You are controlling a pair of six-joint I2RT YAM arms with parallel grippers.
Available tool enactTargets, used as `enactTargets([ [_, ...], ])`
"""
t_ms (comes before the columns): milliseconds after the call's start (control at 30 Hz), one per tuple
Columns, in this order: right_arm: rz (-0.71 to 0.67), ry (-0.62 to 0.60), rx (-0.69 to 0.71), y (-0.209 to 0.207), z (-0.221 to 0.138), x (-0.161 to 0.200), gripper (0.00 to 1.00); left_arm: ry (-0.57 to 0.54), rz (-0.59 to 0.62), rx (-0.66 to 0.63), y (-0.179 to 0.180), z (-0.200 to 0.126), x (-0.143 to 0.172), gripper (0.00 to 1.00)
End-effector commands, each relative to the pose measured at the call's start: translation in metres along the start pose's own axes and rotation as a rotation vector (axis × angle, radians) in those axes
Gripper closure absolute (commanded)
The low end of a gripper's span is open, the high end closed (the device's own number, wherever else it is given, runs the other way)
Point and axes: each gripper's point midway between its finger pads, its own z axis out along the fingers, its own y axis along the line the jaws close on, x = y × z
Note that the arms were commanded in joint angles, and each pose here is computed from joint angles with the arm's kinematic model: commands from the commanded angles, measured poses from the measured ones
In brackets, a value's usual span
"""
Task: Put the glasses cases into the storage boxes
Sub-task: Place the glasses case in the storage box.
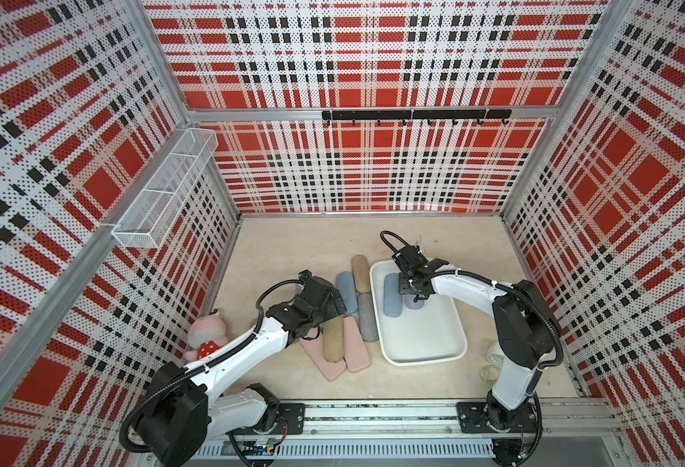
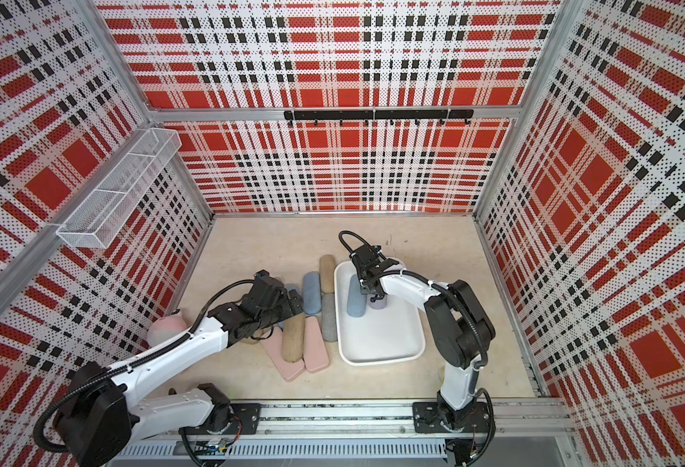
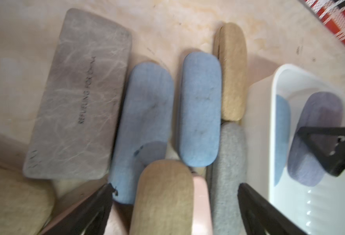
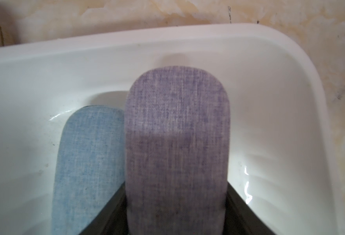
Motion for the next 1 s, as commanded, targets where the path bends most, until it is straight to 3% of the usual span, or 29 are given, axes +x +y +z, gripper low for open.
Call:
enactTargets([
  [0, -0.020, -0.020, -0.053, 0.012, 0.006, -0.005, 0.38, 0.032, 0.061, -0.028, 0.014, -0.004, 0.015, 0.02],
  [433, -0.018, 0.021, -0.133, 0.031, 0.016, 0.000, 0.33, 0.119, 0.115, -0.046, 0.012, 0.003, 0.048, 0.02],
  [567, -0.015, 0.037, -0.126, 0.031, 0.020, 0.005, 0.21, 0.138, 0.132, -0.046, 0.008, 0.006, 0.056, 0.02],
  [667, -0.013, 0.037, -0.104, 0.027, 0.021, 0.005, 0.19, 0.144, 0.137, -0.049, 0.007, 0.007, 0.058, 0.02],
  [967, 0.023, -0.033, -0.078, 0.014, -0.018, -0.021, 0.14, 0.159, 0.147, -0.039, 0.002, 0.007, 0.063, 0.02],
])
